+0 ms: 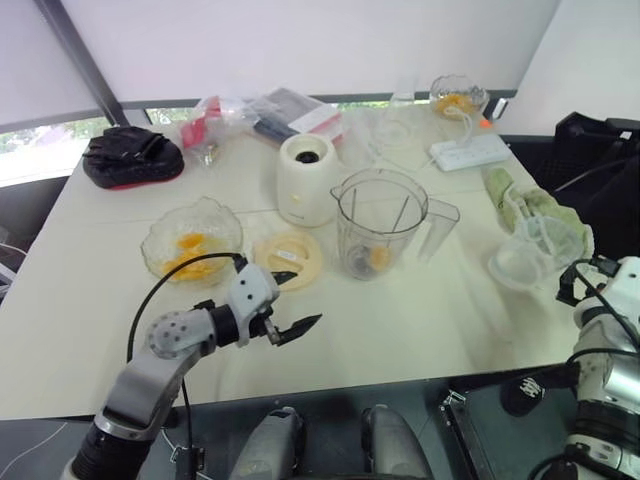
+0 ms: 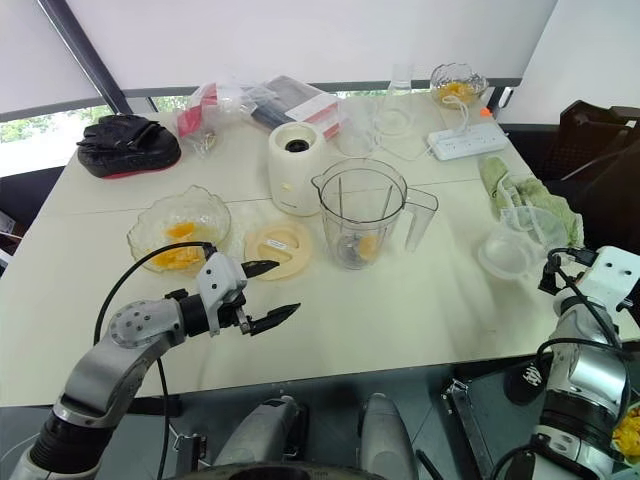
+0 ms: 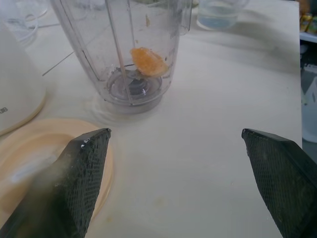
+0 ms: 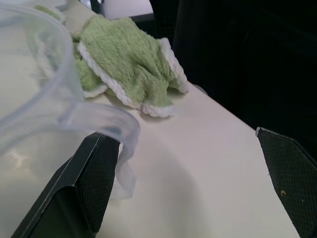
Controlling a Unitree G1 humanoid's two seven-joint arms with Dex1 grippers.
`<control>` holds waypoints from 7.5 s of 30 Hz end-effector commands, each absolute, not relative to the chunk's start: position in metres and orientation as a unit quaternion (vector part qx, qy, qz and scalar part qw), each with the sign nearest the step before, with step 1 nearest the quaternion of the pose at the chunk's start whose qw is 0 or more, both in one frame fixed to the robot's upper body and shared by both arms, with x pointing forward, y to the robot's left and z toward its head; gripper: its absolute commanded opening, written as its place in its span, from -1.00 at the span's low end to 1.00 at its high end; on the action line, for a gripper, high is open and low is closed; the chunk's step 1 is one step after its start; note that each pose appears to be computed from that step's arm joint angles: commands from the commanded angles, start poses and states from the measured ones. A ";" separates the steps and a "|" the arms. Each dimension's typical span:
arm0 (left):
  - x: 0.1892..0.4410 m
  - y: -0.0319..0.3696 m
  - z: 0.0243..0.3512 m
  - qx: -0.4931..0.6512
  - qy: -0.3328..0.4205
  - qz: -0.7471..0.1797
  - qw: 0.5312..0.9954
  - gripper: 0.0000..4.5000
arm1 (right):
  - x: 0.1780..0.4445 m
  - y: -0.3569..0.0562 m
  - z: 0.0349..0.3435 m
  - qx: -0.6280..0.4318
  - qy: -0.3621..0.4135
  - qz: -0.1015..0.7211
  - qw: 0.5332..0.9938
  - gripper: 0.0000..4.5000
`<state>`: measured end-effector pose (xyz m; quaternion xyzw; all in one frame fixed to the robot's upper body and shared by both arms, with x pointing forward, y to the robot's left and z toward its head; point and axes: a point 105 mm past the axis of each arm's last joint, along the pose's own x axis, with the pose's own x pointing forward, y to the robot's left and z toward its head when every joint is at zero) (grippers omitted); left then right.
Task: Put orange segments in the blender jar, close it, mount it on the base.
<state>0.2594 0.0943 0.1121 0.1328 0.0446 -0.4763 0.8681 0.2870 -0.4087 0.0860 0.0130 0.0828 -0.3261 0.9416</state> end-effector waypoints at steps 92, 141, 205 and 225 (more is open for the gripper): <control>0.292 0.092 0.134 0.094 -0.014 -0.481 0.871 1.00 | 0.349 -0.301 0.289 -0.071 -0.199 -0.146 0.967 -0.99; 0.297 0.088 0.126 0.127 -0.023 -0.484 0.866 1.00 | 0.341 -0.194 0.322 -0.377 -0.209 0.122 0.894 -0.99; 0.294 0.086 0.119 0.142 -0.015 -0.492 0.859 1.00 | 0.347 -0.212 0.317 -0.421 -0.206 0.080 0.880 -0.99; 0.291 0.088 0.119 0.144 -0.011 -0.494 0.857 1.00 | 0.349 -0.337 0.243 0.103 -0.110 -0.203 0.968 -0.99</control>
